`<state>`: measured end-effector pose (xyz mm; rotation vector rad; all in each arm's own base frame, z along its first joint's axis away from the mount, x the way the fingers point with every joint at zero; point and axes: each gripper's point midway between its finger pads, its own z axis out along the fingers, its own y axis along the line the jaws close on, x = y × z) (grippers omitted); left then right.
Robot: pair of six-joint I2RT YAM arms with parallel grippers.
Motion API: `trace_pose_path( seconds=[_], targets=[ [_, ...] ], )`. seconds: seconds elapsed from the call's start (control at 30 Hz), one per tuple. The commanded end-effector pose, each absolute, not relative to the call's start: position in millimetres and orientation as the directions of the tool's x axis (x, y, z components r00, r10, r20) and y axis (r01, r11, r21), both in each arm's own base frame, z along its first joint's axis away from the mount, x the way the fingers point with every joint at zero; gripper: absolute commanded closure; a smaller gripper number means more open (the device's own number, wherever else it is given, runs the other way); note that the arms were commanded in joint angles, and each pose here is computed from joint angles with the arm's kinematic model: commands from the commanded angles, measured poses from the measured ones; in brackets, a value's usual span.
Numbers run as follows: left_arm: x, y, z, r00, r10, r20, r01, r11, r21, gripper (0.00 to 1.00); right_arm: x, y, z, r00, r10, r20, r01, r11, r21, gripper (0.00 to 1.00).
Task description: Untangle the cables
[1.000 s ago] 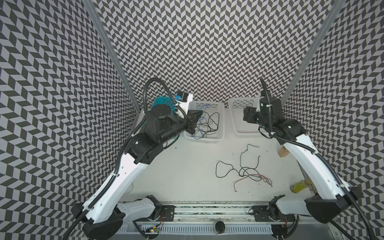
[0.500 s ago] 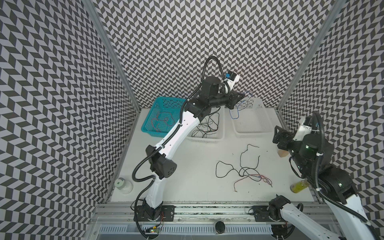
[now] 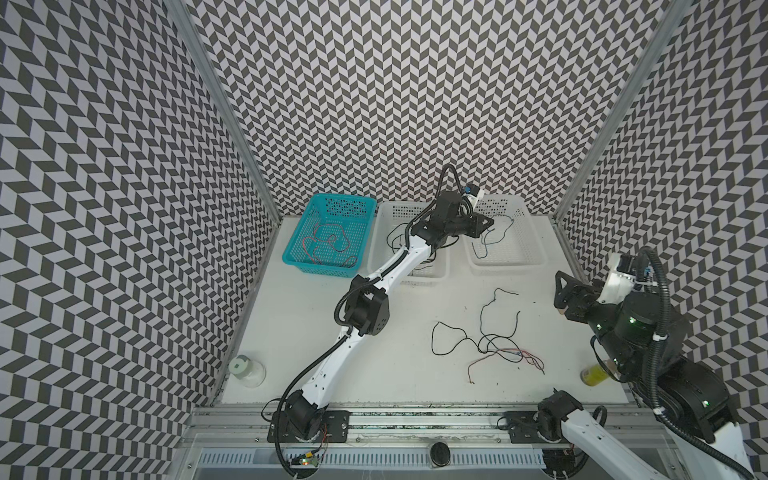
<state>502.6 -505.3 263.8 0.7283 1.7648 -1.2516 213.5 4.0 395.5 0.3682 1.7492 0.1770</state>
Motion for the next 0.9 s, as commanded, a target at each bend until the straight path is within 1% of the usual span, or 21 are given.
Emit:
trace_pose_path(
  seconds=[0.0,0.1,0.13,0.27,0.3,0.37,0.47,0.57,0.7,0.8,0.87],
  targets=[
    [507.2,-504.6,283.8,-0.425,-0.053,-0.904,0.840,0.349,-0.415,0.79,216.7,12.6,381.2,-0.218,0.353,-0.910,0.126,0.935,0.332,0.18],
    [503.3,-505.0,287.1,-0.416,-0.039,-0.909,0.845,0.353,-0.402,0.62,221.9,19.7,367.7,-0.258,0.364,-0.895,0.117,0.931,0.345,0.18],
    [501.8,-505.5,290.0,-0.411,-0.039,-0.911,0.848,0.351,-0.397,0.60,223.3,21.8,364.8,-0.266,0.367,-0.891,0.113,0.930,0.350,0.18],
    [496.2,-506.9,309.8,-0.385,-0.057,-0.921,0.850,0.367,-0.378,0.60,224.5,24.3,360.1,-0.276,0.376,-0.884,0.109,0.927,0.360,0.19],
    [495.8,-507.1,315.2,-0.383,-0.070,-0.921,0.845,0.377,-0.380,0.58,224.6,24.4,358.4,-0.280,0.376,-0.883,0.110,0.926,0.360,0.19],
    [493.1,-509.0,324.7,-0.381,-0.092,-0.920,0.841,0.378,-0.386,0.49,225.7,25.8,355.0,-0.292,0.377,-0.879,0.111,0.926,0.360,0.20],
    [481.3,-514.1,335.8,-0.382,-0.088,-0.920,0.849,0.360,-0.387,0.46,226.4,26.6,349.6,-0.304,0.378,-0.875,0.114,0.926,0.360,0.20],
    [470.1,-510.5,356.2,-0.367,-0.088,-0.926,0.854,0.361,-0.373,0.37,227.4,27.3,340.6,-0.327,0.369,-0.870,0.122,0.929,0.349,0.20],
    [463.5,-478.8,389.1,-0.347,-0.104,-0.932,0.828,0.432,-0.357,0.33,233.3,35.1,309.0,-0.420,0.353,-0.836,0.136,0.935,0.326,0.19],
    [449.4,-449.6,396.0,-0.332,-0.103,-0.938,0.804,0.489,-0.338,0.31,236.5,38.6,278.8,-0.476,0.365,-0.800,0.165,0.931,0.326,0.19],
    [437.1,-430.5,396.2,-0.321,-0.094,-0.943,0.786,0.529,-0.320,0.30,241.4,46.5,257.4,-0.518,0.359,-0.777,0.154,0.932,0.328,0.19]
  ],
)
